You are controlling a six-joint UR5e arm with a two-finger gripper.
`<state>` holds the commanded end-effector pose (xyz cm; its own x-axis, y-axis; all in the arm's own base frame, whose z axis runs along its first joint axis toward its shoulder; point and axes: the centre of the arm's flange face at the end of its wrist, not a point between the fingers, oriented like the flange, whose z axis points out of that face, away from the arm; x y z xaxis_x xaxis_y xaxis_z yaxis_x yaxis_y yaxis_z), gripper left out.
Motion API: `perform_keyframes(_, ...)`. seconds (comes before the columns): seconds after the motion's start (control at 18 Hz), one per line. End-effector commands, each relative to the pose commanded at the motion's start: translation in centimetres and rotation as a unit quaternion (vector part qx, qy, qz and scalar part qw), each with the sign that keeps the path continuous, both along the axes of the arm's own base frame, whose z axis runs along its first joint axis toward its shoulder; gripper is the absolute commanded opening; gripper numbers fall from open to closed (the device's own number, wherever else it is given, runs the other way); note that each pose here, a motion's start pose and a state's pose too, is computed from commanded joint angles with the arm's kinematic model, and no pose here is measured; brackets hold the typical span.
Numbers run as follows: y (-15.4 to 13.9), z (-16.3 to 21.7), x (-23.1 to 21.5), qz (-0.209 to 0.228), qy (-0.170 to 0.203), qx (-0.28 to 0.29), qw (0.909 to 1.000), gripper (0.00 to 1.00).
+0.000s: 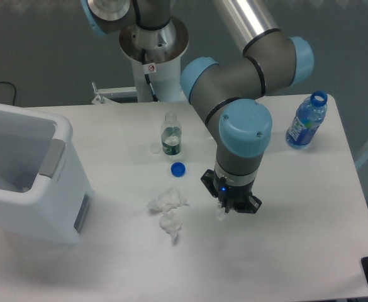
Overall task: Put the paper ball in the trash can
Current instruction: 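Lift the crumpled white paper ball with the gripper toward the trash bin, then move the gripper over the white bin and open it to drop the paper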
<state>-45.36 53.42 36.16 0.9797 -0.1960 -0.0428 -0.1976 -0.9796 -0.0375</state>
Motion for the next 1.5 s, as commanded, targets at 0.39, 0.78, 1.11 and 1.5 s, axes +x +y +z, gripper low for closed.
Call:
perform_keyframes(0.39, 0.0, 3.4, 1.8, 0.028, 0.012, 0.021, 0.9993, 0.03)
perform_keyframes(0.78, -0.1, 12.1, 8.3, 0.040, -0.003, 0.126, 0.9913, 0.03)
perform_keyframes(1.11, 2.1, 14.1, 16.4, 0.007, -0.026, 0.163, 0.9862, 0.03)
perform_keyframes(1.5, 3.9, 17.9, 25.8, 0.010, -0.029, 0.217, 0.9756, 0.05)
